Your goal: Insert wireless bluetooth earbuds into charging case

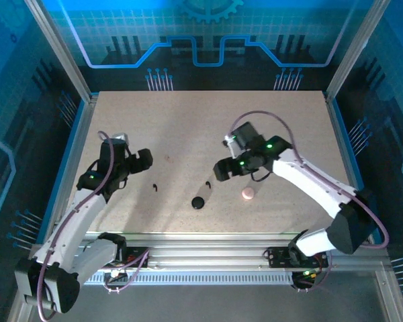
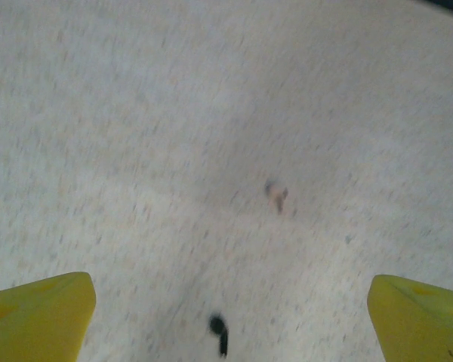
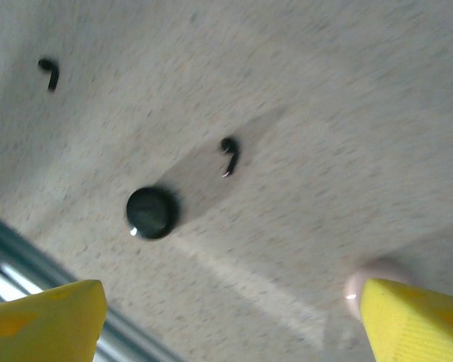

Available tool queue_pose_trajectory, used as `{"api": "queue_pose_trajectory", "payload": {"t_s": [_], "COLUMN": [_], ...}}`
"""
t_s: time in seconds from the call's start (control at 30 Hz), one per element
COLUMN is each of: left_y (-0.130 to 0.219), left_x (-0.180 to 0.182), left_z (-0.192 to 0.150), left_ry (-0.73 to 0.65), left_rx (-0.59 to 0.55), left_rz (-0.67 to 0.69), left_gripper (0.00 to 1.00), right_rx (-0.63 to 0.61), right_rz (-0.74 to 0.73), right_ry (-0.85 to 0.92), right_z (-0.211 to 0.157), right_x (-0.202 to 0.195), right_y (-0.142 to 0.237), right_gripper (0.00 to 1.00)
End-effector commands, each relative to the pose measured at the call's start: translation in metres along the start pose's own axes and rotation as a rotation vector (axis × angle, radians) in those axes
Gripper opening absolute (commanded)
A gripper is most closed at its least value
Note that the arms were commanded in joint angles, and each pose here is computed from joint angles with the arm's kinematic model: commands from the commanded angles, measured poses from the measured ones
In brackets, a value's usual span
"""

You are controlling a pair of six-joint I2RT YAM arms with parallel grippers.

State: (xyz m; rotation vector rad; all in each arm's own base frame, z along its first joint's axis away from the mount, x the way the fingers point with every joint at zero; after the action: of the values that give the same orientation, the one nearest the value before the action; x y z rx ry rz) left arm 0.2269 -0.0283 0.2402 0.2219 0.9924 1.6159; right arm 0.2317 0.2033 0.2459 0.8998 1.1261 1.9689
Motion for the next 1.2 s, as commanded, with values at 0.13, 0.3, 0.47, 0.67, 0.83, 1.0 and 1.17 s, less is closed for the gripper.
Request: {"api": "queue_pose_trajectory", "payload": {"t_s": [0.13, 0.3, 0.47, 0.67, 0.83, 1.0, 1.17], "left_y": [0.0, 0.002, 0.001, 0.002, 0.004, 0.005, 0.005], "left_x": [0.031, 0.042, 0.05, 0.05, 0.05, 0.05, 0.05], "left_z": [-0.026, -0.026, -0.025, -0.025, -0.025, -0.025, -0.025], "left_ry": [0.225, 0.294, 0.351, 0.354, 0.349, 0.345, 0.343], "left_rx": [0.211, 0.211, 0.217, 0.212, 0.198, 0.198, 0.196], "left_rz": [0.083, 0.078, 0.067, 0.048, 0.049, 0.048, 0.044], "left_gripper": [0.94, 0.95, 0.95, 0.95, 0.96, 0.96, 0.96], "right_rx": [0.259, 0.368, 0.413, 0.442, 0.455, 0.466, 0.475], "right_rz": [-0.01, -0.076, -0.094, -0.161, -0.161, -0.146, -0.136], "right_ry": [0.088, 0.186, 0.185, 0.178, 0.165, 0.151, 0.132], "right_z": [-0.009, -0.007, -0.004, -0.002, -0.002, -0.004, -0.006], "right_x": [0.064, 0.09, 0.1, 0.096, 0.092, 0.089, 0.085], "right_y": [-0.043, -0.079, -0.109, -0.135, -0.149, -0.159, -0.168], "right_gripper": [0.8, 0.77, 0.77, 0.73, 0.72, 0.71, 0.67]}}
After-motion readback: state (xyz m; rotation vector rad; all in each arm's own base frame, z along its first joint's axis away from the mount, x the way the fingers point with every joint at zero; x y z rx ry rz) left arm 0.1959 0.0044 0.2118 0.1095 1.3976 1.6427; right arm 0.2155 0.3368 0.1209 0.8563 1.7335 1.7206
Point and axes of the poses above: each hand's point on the last joint's axis, 136 mm out from that joint toward the fingers, its own y axis back along the fingers, its own x axis along the line the jaws close on, z = x × y, the point moved 9 cm from there along y, back along the fingers, and after that the axes turned 7 degrees about y, right-handed, at the moved point
